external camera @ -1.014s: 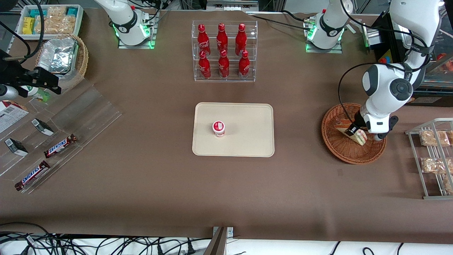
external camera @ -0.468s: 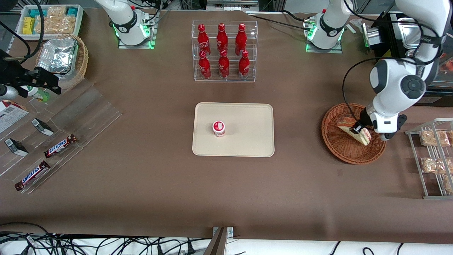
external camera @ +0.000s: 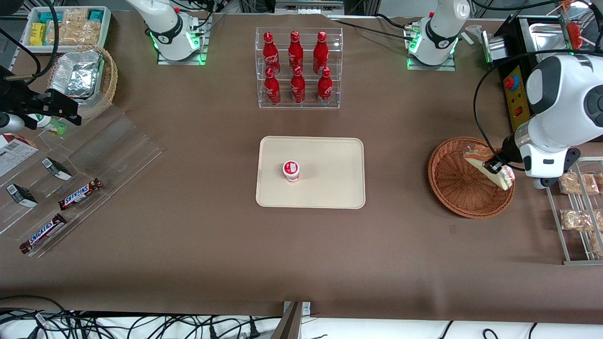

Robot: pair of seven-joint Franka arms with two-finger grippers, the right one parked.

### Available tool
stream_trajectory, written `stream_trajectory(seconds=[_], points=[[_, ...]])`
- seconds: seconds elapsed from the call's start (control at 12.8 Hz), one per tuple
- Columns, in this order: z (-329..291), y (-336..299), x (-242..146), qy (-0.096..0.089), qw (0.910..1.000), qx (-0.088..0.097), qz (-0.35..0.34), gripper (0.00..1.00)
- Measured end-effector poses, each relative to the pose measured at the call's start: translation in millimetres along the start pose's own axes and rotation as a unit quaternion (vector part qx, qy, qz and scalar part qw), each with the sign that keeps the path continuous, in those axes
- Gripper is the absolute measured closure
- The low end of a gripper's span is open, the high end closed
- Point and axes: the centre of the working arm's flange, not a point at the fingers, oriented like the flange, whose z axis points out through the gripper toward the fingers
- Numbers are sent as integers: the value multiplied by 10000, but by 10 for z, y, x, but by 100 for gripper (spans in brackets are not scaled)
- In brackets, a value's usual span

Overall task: Place sandwich from basket to tray
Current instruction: 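Lift the sandwich out of the basket with the left gripper, then carry the sandwich over the cream tray beside the strawberry cup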

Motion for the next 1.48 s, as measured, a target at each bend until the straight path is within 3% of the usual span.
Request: stream_trajectory(seconds=[0.16, 0.39, 0.55, 0.62, 1.17, 1.33, 1.48], points=[[-260, 61, -43, -62, 9999, 45, 116, 81], [-594, 300, -277, -66, 9944, -4, 1056, 81], [-691, 563, -585, -27, 9821, -69, 1884, 81], [-721, 751, -840, -18, 9704, -97, 2411, 81], [-822, 1478, -2210, 23, 9199, -252, 3914, 81], [-789, 1618, -2491, 28, 9098, -334, 4136, 81], [-695, 1755, -2683, 43, 9074, -484, 4174, 81]])
